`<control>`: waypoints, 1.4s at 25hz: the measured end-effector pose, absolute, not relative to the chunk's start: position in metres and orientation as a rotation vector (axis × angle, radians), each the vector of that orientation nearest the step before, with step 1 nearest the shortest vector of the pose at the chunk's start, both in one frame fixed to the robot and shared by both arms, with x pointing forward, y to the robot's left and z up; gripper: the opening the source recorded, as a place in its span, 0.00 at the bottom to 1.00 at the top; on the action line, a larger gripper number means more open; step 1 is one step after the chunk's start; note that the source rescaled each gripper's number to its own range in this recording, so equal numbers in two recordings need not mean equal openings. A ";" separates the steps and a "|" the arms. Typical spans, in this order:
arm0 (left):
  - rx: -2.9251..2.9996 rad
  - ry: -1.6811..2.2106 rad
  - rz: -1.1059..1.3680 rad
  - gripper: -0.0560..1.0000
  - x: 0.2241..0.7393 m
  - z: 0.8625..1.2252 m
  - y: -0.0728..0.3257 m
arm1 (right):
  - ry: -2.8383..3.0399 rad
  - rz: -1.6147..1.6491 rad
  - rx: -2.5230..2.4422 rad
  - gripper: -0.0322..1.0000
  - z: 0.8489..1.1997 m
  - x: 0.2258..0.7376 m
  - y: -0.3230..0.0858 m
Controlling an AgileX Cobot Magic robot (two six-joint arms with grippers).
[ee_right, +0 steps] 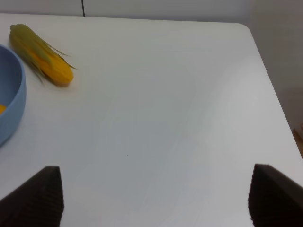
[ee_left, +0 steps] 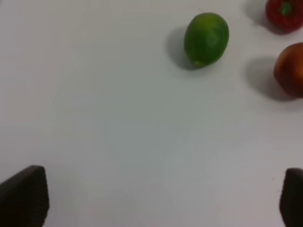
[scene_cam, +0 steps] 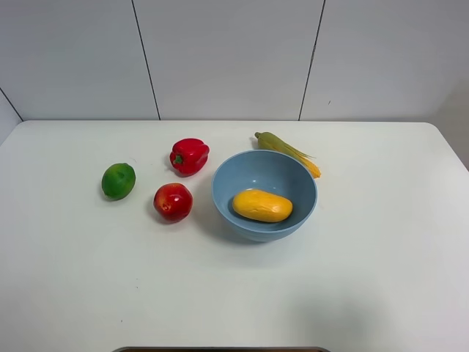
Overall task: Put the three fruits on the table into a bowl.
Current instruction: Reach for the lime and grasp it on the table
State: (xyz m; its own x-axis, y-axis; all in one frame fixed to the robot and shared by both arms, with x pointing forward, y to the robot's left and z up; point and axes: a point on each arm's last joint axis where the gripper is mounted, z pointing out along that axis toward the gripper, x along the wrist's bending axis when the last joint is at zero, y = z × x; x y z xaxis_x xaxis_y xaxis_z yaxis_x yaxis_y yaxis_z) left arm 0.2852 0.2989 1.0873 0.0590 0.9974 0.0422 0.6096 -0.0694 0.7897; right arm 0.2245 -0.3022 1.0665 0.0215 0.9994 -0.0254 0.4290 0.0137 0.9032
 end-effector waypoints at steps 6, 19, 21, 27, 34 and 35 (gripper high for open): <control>1.924 1.647 0.724 1.00 0.366 1.127 0.300 | 1.515 0.930 1.523 0.53 1.066 0.224 -0.302; 2.071 1.672 0.344 1.00 0.556 1.105 0.288 | 1.514 0.929 1.523 0.53 1.066 0.224 -0.302; 2.102 1.678 0.300 1.00 0.575 1.090 0.283 | 1.514 0.928 1.523 0.53 1.066 0.224 -0.302; 2.181 1.676 0.207 1.00 0.613 1.050 0.266 | 1.514 0.928 1.523 0.53 1.066 0.224 -0.302; 2.254 1.701 0.090 1.00 0.632 1.003 0.251 | 1.514 0.928 1.523 0.53 1.066 0.224 -0.302; 2.264 1.702 0.078 1.00 0.633 0.999 0.249 | 1.514 0.928 1.523 0.53 1.066 0.224 -0.302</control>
State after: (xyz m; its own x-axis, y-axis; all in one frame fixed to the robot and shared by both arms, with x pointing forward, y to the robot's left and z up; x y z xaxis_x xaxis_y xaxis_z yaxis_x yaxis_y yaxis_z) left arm 0.6327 0.2487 0.9985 0.2942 0.9456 -0.1392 0.9289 -0.2485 0.2746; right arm 0.2245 -0.3024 1.0665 0.0234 0.9993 -0.0279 0.4290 0.0151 0.9032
